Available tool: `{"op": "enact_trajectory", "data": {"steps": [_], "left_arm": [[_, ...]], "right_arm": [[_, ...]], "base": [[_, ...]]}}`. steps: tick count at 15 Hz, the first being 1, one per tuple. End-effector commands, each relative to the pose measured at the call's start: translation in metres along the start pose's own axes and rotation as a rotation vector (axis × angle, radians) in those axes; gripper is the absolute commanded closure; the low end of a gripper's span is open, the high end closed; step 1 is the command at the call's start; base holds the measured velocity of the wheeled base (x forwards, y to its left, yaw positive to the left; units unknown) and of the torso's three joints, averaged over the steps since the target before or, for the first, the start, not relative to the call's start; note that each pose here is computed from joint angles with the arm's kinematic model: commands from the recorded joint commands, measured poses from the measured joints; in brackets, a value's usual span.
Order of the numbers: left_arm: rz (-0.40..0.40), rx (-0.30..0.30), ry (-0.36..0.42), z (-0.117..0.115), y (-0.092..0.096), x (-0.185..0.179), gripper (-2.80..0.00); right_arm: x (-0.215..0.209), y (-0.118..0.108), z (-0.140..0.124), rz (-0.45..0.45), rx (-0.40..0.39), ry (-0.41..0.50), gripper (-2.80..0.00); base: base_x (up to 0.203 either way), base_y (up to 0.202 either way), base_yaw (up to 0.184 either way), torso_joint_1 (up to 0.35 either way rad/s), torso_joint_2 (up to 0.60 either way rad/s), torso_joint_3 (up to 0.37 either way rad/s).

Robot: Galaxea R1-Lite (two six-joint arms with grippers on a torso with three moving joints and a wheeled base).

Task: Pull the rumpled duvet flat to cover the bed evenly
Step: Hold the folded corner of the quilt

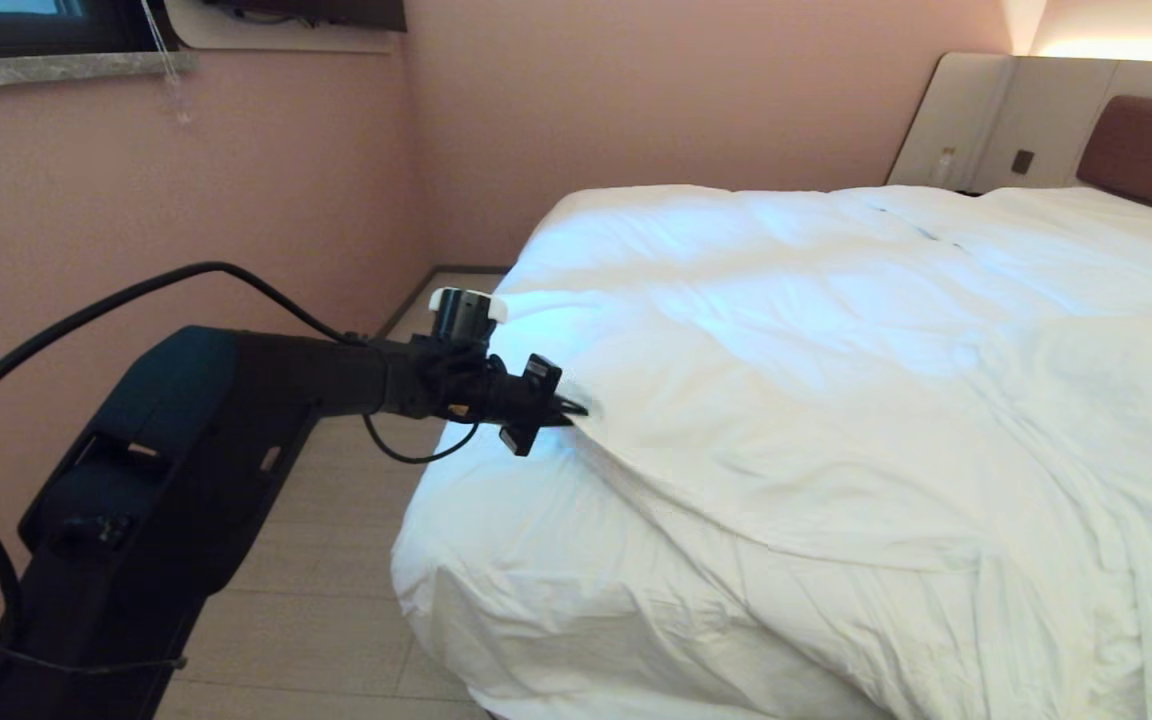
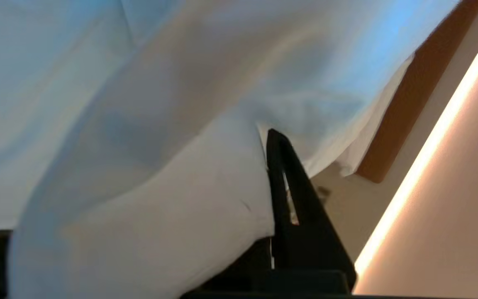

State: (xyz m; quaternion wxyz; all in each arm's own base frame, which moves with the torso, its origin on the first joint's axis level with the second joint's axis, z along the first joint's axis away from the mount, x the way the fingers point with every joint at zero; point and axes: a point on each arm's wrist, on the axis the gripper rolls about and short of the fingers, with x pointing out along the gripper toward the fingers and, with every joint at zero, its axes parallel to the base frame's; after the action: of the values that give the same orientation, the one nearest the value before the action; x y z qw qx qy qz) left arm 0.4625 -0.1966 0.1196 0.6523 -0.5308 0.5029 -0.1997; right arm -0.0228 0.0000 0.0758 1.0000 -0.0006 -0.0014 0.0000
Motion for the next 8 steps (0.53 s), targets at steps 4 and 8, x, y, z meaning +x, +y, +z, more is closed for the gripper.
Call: {"op": "enact_trajectory", "data": {"steps": [4,8], "left_arm": [[0.0,-0.008,0.005,-0.0001,0.0005,0.0004,0.0],[0.002,-0.013,0.004,-0.002,-0.0025,-0.0034,0.0]], "right_arm": [[0.0,0.0,0.0,0.0,0.0,0.0,0.0],[0.0,0.0,0.0,0.0,0.0,0.0,0.0]], "base": [[0.0,0.0,0.0,0.0,0.0,0.0],[0.0,0.0,0.0,0.0,0.0,0.0]]}}
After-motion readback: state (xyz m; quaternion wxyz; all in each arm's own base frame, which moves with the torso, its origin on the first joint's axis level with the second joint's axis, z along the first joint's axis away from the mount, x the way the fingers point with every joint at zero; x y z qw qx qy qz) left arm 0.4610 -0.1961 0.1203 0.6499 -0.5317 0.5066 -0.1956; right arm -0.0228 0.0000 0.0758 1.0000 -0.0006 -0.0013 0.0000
